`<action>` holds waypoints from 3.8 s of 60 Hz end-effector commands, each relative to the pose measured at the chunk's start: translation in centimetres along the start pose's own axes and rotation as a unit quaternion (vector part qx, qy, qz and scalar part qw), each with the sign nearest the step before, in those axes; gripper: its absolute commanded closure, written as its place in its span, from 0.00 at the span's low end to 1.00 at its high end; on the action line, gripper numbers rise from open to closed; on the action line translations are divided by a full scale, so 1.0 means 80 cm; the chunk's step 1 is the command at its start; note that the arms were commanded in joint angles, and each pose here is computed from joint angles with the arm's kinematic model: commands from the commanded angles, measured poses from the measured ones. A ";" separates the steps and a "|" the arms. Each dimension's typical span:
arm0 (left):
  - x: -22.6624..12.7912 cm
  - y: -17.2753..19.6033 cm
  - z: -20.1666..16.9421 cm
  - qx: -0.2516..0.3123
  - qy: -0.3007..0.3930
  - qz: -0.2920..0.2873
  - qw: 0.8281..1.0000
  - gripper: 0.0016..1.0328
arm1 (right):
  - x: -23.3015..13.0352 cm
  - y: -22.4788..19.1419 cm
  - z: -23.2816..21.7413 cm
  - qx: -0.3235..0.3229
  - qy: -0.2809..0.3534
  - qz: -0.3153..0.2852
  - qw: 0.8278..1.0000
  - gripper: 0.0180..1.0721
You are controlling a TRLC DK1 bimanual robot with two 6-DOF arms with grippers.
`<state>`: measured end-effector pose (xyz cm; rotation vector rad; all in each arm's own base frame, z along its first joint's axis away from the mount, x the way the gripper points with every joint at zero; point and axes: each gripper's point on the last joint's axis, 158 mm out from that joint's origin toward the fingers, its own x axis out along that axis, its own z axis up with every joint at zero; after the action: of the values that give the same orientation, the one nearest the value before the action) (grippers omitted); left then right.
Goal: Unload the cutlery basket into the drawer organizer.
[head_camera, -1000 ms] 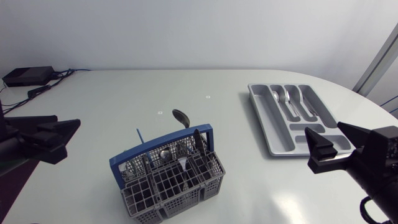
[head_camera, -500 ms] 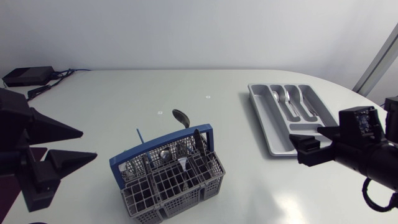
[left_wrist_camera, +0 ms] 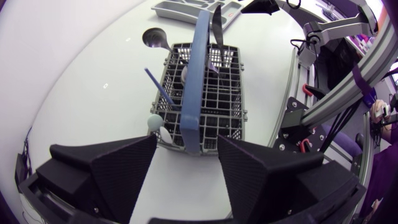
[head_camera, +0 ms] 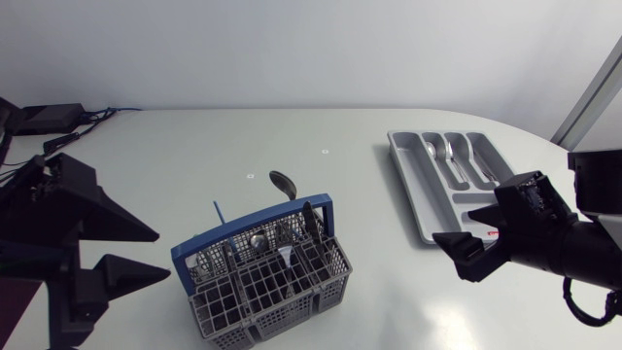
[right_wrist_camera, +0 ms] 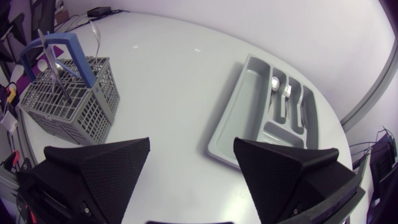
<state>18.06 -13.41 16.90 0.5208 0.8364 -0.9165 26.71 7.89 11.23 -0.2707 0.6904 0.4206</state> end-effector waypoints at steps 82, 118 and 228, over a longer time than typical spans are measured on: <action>0.146 0.070 0.075 0.166 0.029 -0.052 0.984 0.79 | -0.002 0.019 -0.008 -0.074 -0.009 0.025 0.997 0.08; 0.080 0.073 0.106 0.171 -0.019 -0.013 0.985 0.05 | 0.004 0.009 0.001 -0.083 -0.017 0.012 0.996 0.08; 0.178 0.118 0.038 0.114 0.051 -0.033 0.992 0.05 | 0.082 0.049 0.032 -0.125 0.034 0.006 0.992 0.07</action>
<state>32.65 -17.69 6.67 0.7722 0.8803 -1.0730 31.80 14.62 8.42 -0.5105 0.7156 0.5066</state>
